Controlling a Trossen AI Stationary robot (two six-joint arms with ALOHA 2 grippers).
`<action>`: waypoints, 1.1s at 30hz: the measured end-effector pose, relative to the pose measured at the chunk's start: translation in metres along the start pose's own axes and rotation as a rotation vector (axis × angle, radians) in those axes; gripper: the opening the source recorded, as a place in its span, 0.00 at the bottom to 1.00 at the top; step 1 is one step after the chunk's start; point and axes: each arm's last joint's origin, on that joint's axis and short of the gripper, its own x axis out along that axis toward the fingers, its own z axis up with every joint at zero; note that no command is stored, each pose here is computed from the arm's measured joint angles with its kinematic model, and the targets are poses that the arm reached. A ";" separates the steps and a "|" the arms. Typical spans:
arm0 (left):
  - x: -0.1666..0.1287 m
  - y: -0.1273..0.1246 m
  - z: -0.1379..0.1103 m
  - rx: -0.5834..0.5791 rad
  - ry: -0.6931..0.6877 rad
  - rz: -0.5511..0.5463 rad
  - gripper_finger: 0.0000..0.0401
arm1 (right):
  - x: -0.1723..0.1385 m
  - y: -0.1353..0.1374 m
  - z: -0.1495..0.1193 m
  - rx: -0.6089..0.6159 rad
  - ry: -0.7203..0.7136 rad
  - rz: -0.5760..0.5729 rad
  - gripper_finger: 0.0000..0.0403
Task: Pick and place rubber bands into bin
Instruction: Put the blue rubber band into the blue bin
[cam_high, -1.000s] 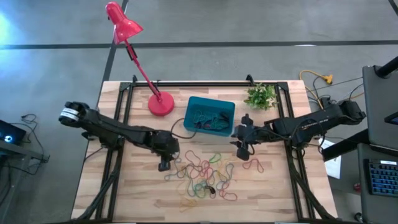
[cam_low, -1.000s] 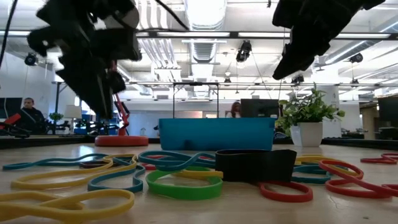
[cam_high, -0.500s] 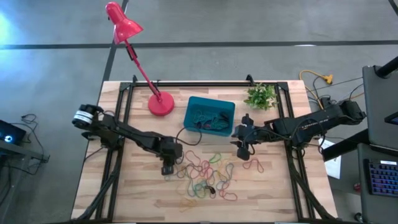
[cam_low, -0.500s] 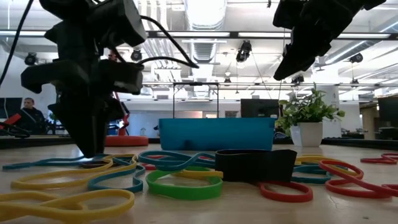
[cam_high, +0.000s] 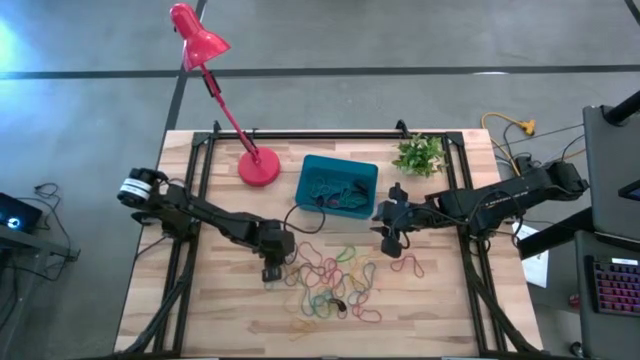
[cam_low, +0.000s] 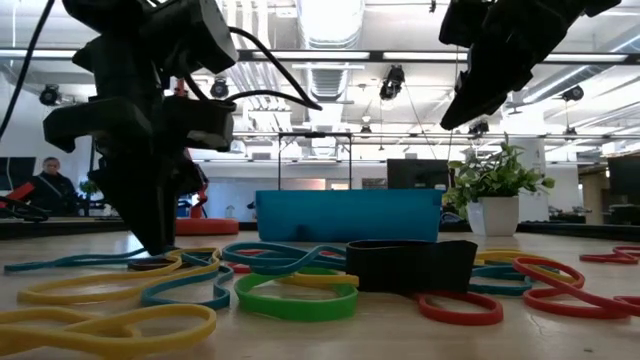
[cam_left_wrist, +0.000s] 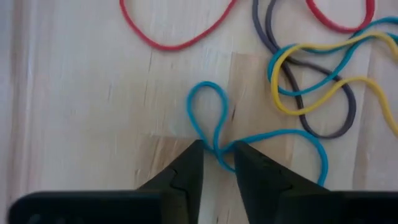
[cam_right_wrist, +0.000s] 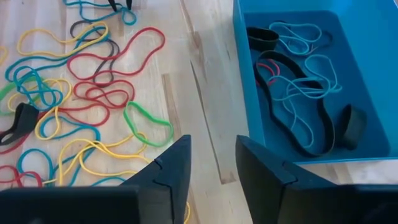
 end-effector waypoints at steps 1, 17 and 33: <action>0.000 0.000 0.001 0.001 -0.009 -0.004 0.15 | 0.000 0.000 0.000 0.000 0.000 -0.001 0.28; -0.007 -0.002 0.005 0.006 -0.056 -0.006 0.00 | 0.000 -0.001 0.000 0.022 -0.007 -0.023 0.22; -0.089 0.006 0.025 -0.014 -0.437 0.103 0.00 | 0.000 -0.001 0.000 0.052 -0.007 -0.021 0.21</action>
